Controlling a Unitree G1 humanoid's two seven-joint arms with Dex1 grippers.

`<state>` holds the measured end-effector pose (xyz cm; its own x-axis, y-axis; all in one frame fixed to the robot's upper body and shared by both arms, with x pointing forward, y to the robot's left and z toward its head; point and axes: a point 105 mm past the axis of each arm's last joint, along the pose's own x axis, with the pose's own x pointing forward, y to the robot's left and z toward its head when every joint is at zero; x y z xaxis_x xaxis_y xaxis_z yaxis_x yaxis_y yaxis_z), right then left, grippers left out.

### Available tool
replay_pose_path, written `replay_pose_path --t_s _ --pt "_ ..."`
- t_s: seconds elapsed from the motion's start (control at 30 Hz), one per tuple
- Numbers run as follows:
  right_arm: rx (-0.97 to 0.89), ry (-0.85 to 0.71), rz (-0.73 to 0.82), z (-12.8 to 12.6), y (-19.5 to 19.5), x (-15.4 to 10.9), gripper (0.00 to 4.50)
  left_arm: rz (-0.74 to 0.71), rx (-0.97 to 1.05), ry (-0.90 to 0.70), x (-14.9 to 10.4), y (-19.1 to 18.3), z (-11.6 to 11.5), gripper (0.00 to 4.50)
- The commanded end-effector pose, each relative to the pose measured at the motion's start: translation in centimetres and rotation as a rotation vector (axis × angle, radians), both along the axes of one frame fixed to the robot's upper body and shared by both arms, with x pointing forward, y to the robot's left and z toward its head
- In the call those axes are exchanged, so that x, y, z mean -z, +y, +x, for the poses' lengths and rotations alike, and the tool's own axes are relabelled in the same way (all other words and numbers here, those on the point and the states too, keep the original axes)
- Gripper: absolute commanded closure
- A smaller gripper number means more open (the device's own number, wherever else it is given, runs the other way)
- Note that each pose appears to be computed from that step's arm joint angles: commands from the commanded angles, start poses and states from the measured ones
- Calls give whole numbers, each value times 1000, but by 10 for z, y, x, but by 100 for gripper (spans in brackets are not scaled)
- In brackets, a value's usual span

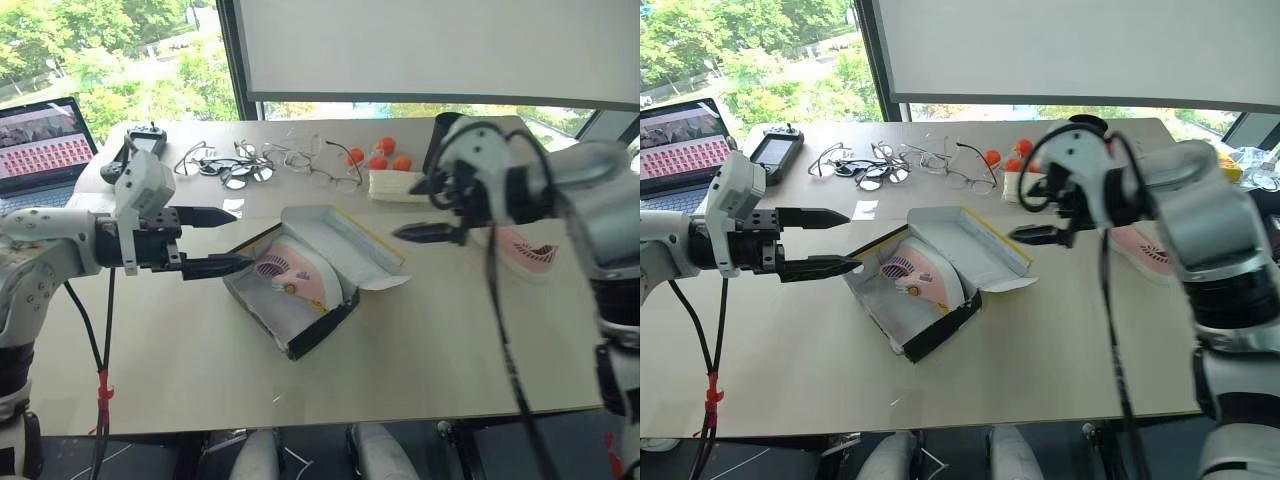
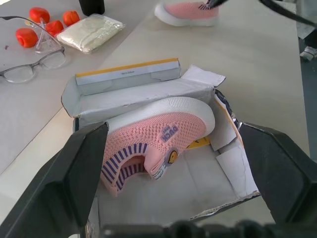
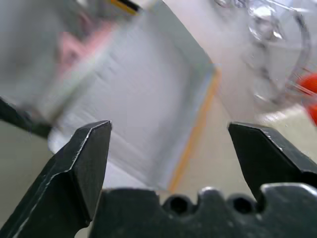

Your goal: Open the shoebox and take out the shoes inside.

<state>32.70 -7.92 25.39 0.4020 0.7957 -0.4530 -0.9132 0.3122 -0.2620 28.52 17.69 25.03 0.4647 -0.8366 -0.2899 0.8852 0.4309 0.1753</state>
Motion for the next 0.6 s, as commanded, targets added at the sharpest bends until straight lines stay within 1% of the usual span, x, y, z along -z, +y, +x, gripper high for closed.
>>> replay_pose_path --t_s 0.03,0.13,0.3,0.4,0.6 --pt "-17 8 -3 -7 23 -1 5 7 -26 -73 -9 3 3 0" --pt "-116 -128 -104 -7 39 5 5 2 -57 -96 -11 6 9 0" --pt "-286 -384 -373 4 65 27 5 10 -101 -123 -13 13 15 0" --pt "-378 -455 -481 4 73 37 5 12 -119 -128 -13 16 13 0" --pt "-480 -536 -575 10 90 51 5 11 -127 -105 -7 17 3 0"
